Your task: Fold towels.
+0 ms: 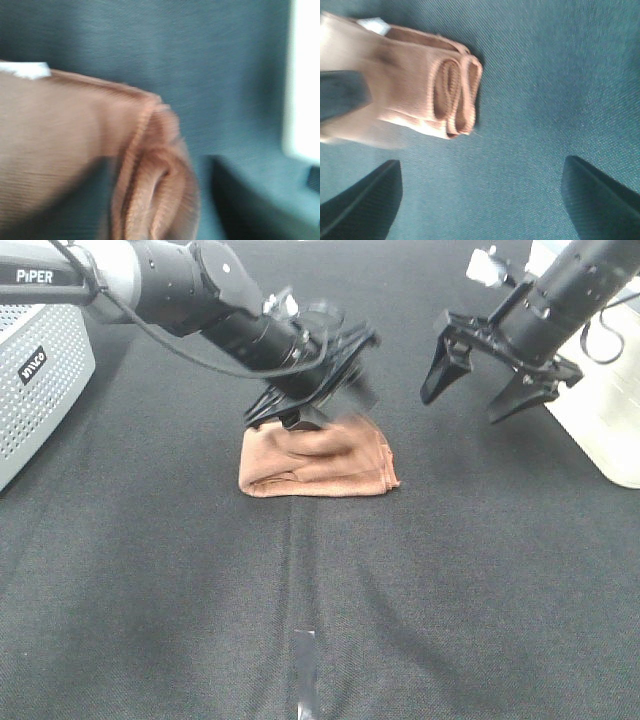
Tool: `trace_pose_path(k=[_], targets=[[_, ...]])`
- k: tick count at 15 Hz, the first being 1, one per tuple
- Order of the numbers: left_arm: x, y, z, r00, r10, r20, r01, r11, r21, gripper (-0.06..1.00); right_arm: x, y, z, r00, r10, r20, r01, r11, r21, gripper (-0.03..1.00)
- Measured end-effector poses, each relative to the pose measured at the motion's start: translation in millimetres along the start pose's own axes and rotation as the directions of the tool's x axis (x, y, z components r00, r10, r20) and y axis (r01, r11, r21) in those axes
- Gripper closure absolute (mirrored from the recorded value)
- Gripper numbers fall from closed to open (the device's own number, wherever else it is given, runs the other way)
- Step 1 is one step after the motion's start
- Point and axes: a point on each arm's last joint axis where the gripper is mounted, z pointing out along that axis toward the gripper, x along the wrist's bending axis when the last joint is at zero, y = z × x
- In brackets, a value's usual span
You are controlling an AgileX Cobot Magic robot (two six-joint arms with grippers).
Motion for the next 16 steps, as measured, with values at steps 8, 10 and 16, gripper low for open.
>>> trace_pose_path(k=[8, 10, 16], targets=[[-19.5, 64.4, -93.5, 0.964, 0.26, 0.051, -0.231, 0.92, -0.317, 0.19, 31.8, 3.3, -3.3, 0.955, -0.029, -0.295, 0.015, 0.999, -0.049, 0.13], [-8.1, 84.6, -115.9, 0.956, 0.294, 0.013, -0.268, 0.889, -0.37, 0.19, 58.7, -0.7, 11.7, 0.908, -0.075, -0.413, 0.059, 0.997, -0.052, 0.13], [12.0, 104.0, -131.9, 0.962, 0.273, -0.022, -0.259, 0.882, -0.393, 0.19, 81.6, -17.6, 99.4, 0.888, -0.057, -0.456, 0.07, 0.997, 0.011, 0.13]])
